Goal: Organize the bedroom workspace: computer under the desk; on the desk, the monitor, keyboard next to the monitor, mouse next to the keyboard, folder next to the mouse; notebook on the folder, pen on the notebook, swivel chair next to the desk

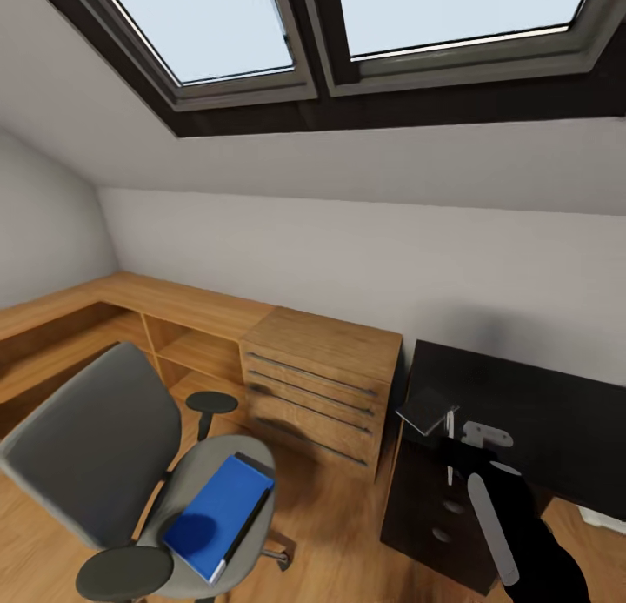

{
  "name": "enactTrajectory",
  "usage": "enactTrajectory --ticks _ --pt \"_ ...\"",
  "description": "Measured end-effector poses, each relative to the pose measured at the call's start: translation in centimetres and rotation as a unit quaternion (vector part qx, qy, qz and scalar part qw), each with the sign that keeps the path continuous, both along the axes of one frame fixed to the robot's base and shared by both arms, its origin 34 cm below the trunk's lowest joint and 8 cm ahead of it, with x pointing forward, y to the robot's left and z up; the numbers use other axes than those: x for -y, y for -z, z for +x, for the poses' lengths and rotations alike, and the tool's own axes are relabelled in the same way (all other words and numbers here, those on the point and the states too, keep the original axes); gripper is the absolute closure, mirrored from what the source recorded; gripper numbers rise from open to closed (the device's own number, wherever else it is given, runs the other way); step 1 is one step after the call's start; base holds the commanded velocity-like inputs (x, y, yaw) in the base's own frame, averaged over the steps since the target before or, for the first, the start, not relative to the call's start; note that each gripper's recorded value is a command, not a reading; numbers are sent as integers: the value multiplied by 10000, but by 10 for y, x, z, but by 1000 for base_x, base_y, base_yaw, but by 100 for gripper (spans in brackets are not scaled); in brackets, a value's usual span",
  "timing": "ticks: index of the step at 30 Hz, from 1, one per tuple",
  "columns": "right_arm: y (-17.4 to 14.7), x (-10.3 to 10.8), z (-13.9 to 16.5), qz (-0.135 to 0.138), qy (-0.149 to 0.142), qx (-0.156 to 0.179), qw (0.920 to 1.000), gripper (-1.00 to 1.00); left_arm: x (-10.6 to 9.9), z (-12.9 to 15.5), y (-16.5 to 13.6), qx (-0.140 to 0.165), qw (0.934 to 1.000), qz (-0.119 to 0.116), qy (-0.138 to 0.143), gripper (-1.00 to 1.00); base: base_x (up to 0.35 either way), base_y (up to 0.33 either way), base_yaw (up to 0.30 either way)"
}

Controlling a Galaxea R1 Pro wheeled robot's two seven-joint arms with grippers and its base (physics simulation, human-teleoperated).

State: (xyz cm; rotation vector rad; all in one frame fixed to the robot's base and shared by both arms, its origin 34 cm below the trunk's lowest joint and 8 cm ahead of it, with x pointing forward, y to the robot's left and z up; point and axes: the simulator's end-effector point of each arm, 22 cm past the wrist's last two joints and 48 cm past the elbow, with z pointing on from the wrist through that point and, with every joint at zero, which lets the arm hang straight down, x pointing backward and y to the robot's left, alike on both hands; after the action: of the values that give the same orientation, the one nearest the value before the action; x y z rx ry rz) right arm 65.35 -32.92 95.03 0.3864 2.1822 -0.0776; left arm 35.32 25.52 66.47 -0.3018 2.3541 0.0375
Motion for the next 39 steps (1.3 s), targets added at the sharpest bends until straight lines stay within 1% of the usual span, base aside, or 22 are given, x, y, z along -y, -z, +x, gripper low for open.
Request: enactTrajectory --ticks 9,16,23,28,34,36,39 --pt "6 1 -2 7 17 -71 10000 100 0 0 0 -1 10000 -1 2 -100 0 -269 -25" --pt "15 18 -8 51 226 -156 9996 100 0 0 0 -1 10000 -1 2 -100 0 -302 -1" --pt "19 23 -9 70 287 -183 9994 100 1 0 0 0 10000 -6 1 -100 0 -281 0" --pt "23 23 -11 83 280 -223 9993 100 0 0 0 1 10000 -4 -1 -100 32 -85 0" --pt "34 25 -15 88 286 -343 9990 100 1 0 0 3 10000 -6 -1 -100 200 -11 0" --pt "43 26 -18 90 296 -430 9986 100 1 0 0 3 10000 -6 -1 -100 259 -2 0" --pt "55 33 -23 48 328 -554 9979 100 1 0 0 3 10000 -8 -2 -100 270 -1 0"
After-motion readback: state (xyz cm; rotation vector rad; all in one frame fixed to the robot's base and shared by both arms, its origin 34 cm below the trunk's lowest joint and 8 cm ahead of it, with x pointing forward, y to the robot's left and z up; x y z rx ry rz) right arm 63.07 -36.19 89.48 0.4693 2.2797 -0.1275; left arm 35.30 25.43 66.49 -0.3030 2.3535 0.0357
